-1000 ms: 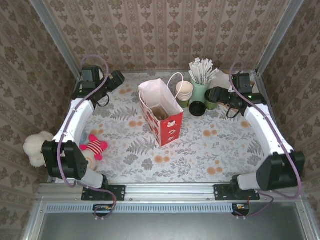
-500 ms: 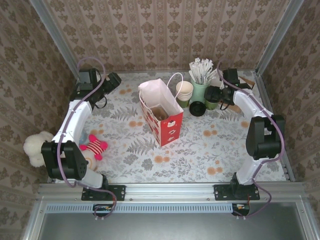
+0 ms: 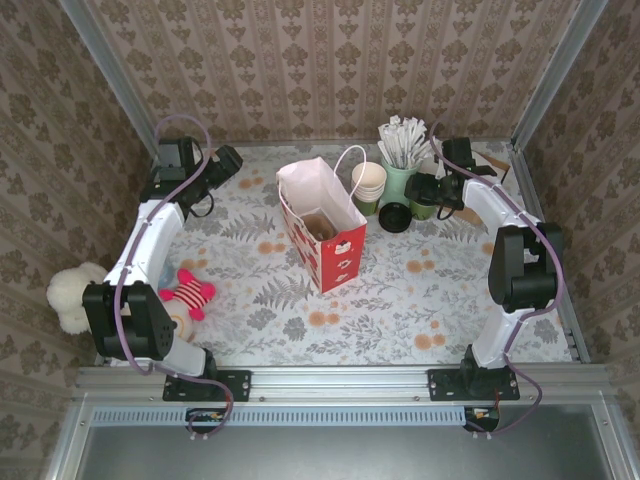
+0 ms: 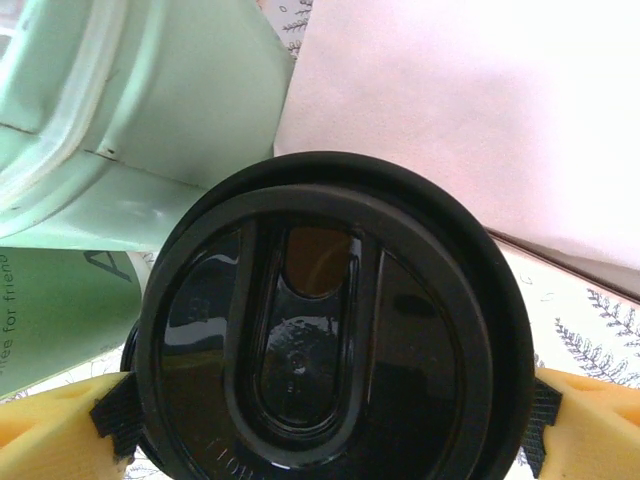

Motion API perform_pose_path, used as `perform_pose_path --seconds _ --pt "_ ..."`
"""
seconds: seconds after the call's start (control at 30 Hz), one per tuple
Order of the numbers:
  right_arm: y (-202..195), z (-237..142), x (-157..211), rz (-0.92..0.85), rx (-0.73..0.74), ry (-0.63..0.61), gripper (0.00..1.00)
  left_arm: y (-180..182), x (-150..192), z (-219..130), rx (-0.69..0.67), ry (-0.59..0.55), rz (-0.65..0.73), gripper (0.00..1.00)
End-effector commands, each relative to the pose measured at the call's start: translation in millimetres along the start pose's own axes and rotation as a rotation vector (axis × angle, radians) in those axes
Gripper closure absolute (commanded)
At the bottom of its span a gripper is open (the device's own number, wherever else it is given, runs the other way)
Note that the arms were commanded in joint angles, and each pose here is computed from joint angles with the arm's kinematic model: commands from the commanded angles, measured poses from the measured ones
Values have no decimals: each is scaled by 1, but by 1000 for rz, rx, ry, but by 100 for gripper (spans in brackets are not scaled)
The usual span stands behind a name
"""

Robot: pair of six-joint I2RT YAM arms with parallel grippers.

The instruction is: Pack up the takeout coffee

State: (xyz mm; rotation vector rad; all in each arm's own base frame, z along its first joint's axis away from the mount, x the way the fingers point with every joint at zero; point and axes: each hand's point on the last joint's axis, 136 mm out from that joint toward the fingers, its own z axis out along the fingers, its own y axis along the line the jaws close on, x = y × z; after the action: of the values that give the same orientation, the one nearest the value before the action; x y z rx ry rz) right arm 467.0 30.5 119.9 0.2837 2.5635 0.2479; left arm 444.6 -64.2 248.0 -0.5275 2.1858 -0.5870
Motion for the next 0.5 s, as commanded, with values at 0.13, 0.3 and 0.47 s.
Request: perform_pose_path --seconds 0.13,0.3,0.47 --pt "-2 -7 -7 -3 -35 -31 15 1 -2 -6 3 -12 -20 0" --pt "-2 -9 -5 -6 -51 -19 21 1 -1 -6 6 -8 -20 0" --pt "-4 -15 10 -8 -56 -5 21 -1 0 -6 17 -4 -18 0"
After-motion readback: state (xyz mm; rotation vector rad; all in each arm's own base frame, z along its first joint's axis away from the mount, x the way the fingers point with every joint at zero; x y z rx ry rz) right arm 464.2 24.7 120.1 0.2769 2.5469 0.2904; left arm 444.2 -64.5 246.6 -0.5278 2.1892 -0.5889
